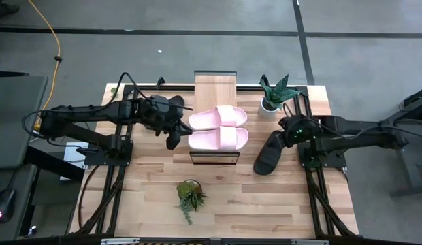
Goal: Pick and place slides into the shelf
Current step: Put the bottom black slide on the shelf
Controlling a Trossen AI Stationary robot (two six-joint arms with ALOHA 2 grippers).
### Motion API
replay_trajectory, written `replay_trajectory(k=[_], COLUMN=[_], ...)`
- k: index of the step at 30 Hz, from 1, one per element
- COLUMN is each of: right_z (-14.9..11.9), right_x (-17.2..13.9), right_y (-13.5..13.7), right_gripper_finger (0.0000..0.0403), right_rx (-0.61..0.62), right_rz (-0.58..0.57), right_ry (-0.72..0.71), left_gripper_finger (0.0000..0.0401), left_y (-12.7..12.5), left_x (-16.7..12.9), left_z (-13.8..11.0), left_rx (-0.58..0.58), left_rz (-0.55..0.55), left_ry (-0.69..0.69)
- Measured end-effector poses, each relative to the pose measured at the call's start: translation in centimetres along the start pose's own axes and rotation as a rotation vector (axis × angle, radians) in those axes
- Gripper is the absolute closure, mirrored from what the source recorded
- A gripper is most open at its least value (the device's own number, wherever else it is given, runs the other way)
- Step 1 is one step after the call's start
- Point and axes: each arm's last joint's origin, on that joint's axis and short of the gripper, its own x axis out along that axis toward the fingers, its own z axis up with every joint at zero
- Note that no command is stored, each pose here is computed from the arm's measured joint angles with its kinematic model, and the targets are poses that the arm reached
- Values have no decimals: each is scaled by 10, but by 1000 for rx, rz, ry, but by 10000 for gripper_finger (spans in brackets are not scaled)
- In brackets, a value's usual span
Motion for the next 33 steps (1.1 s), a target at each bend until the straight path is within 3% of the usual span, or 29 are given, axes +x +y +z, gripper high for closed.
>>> replay_trajectory(k=[4,9,20,29,33], right_z=[6,12,29,35,36], right_x=[0,6,19,28,31], right_y=[-6,-17,-29,-41,-47], right_gripper_finger=[304,304,304,303,277], right_rx=[18,6,-115,-172,-189], right_rz=[-26,-95,-60,-47,-60], right_ry=[7,128,273,415,460], left_gripper_finger=[368,368,381,400,397], left_y=[-1,-1,-2,-3,-3], left_x=[0,0,0,0,0], left_z=[-1,-2,-4,-3,-3], left_rx=[-1,-3,-88,-85,-89], left_rz=[-28,-53,-107,-110,-107], left_ry=[15,36,78,59,59])
